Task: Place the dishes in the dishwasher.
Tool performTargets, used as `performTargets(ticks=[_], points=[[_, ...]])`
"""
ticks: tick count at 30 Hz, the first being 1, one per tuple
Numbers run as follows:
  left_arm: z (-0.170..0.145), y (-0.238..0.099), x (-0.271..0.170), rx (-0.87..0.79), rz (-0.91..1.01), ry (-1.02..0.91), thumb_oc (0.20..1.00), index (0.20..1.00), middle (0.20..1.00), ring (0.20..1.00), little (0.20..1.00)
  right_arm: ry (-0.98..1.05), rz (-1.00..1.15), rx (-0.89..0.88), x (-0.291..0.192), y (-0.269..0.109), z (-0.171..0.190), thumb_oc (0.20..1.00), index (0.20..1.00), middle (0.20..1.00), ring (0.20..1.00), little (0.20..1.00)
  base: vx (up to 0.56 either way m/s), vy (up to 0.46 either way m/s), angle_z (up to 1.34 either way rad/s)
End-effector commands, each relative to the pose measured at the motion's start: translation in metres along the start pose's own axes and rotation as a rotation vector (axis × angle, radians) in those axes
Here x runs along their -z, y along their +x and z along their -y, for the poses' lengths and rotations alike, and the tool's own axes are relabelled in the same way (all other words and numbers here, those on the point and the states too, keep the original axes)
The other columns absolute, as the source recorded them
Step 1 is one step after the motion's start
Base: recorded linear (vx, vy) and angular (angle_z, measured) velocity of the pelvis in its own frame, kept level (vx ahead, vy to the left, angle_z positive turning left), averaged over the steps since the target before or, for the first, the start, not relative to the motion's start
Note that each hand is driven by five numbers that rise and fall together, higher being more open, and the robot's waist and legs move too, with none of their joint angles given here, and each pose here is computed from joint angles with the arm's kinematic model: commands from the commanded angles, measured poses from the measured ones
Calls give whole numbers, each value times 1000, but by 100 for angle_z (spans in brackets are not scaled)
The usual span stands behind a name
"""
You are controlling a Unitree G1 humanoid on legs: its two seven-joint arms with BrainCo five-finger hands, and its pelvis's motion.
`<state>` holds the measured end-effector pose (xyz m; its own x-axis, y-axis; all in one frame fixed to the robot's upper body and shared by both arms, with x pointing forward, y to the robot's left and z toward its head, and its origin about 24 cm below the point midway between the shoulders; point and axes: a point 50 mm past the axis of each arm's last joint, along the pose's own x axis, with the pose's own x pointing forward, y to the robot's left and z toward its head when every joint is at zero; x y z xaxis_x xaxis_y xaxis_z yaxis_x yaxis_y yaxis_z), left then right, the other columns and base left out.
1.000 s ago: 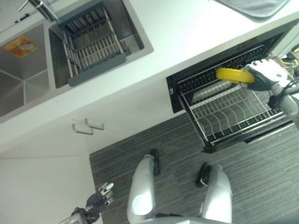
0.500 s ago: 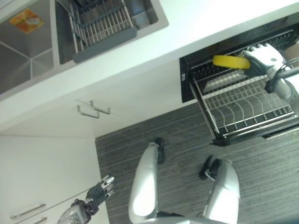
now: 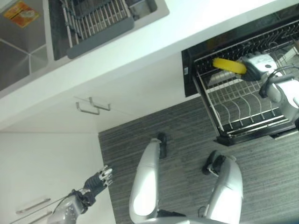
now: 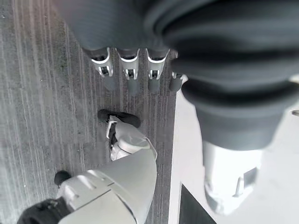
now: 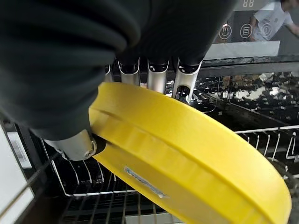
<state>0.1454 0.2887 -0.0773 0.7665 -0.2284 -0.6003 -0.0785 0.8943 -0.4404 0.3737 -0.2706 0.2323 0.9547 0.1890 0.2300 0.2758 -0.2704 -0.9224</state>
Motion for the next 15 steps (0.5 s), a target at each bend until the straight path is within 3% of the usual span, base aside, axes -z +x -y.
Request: performTargets(ticks=[1,11,15], points=[[-11,-12,0,-37,25,-37,1000,1000,1000,1000,1000,-43,-52,33,14,5,15,200,200,200,200,200,-57,-3,1],[-9,-9,-6,-29,50,-38,1000,1000,1000,1000,1000,-12,-92,-271,20,-25,-54,200,200,200,200,200,-15,-11,0],[-5,-4,-14,-17,58,-17,1000,1000,1000,1000,1000,132,-122,-461,7,-43,-96,200,200,200,200,200,0,0,0]])
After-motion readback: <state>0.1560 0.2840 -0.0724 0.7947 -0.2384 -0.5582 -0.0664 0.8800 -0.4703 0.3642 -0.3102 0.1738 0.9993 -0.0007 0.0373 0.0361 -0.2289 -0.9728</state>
